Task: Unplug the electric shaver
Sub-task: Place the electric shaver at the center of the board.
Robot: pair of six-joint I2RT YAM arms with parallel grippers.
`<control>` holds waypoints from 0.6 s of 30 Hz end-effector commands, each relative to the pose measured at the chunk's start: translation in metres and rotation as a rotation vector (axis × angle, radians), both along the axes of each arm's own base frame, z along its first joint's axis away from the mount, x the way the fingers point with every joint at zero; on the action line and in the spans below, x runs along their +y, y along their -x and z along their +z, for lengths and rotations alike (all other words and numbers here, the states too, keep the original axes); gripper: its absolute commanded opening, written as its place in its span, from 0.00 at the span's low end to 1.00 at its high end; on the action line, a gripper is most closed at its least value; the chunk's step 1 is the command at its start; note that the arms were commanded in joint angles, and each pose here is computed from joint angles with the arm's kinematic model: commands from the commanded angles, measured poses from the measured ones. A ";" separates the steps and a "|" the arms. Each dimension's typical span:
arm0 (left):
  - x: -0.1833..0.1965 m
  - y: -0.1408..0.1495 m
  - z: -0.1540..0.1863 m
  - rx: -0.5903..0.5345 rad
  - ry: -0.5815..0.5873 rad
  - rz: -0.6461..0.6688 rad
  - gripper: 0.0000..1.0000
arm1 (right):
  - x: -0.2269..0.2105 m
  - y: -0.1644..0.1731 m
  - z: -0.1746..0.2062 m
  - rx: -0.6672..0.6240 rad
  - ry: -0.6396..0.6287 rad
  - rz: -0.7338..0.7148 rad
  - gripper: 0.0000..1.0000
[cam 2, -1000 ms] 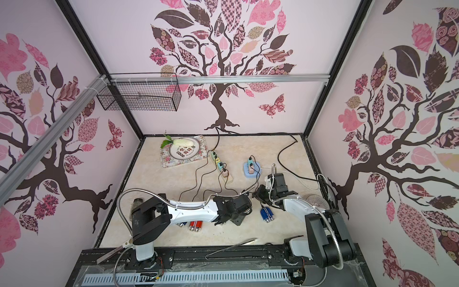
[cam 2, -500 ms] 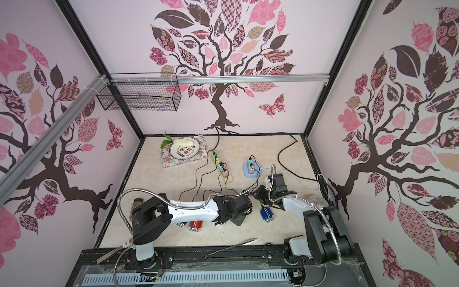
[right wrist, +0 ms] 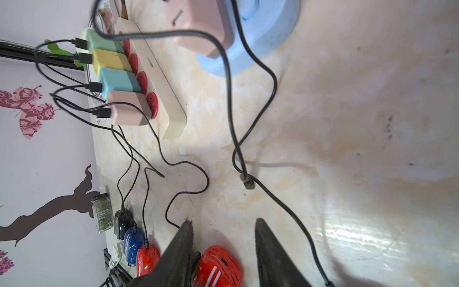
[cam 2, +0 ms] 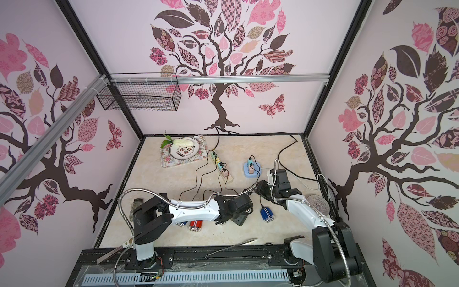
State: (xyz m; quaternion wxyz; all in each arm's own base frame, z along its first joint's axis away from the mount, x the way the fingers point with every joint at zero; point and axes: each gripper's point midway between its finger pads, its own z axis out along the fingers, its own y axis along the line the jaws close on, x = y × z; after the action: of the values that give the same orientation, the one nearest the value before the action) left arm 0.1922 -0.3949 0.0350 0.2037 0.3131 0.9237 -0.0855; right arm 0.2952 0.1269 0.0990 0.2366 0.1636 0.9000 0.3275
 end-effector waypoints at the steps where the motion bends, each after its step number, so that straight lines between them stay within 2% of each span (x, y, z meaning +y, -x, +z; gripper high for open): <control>1: -0.017 -0.003 0.021 -0.021 0.068 -0.010 0.71 | -0.005 -0.003 0.016 -0.035 0.046 -0.004 0.48; 8: -0.013 -0.015 0.044 -0.081 0.083 0.019 0.72 | -0.009 -0.006 0.026 -0.056 0.079 -0.008 0.60; 14: -0.013 -0.032 0.075 -0.099 0.136 0.031 0.72 | -0.014 -0.013 0.043 -0.084 0.120 -0.017 0.61; 18: -0.006 -0.054 0.095 -0.111 0.172 0.067 0.72 | -0.015 -0.019 0.057 -0.099 0.137 -0.021 0.60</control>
State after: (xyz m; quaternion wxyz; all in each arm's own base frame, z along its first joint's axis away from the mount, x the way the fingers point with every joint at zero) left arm 0.2269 -0.3999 0.0957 0.2569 0.2824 0.9165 -0.1199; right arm 0.3095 0.1135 0.1323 0.2699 0.1534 0.9084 0.2800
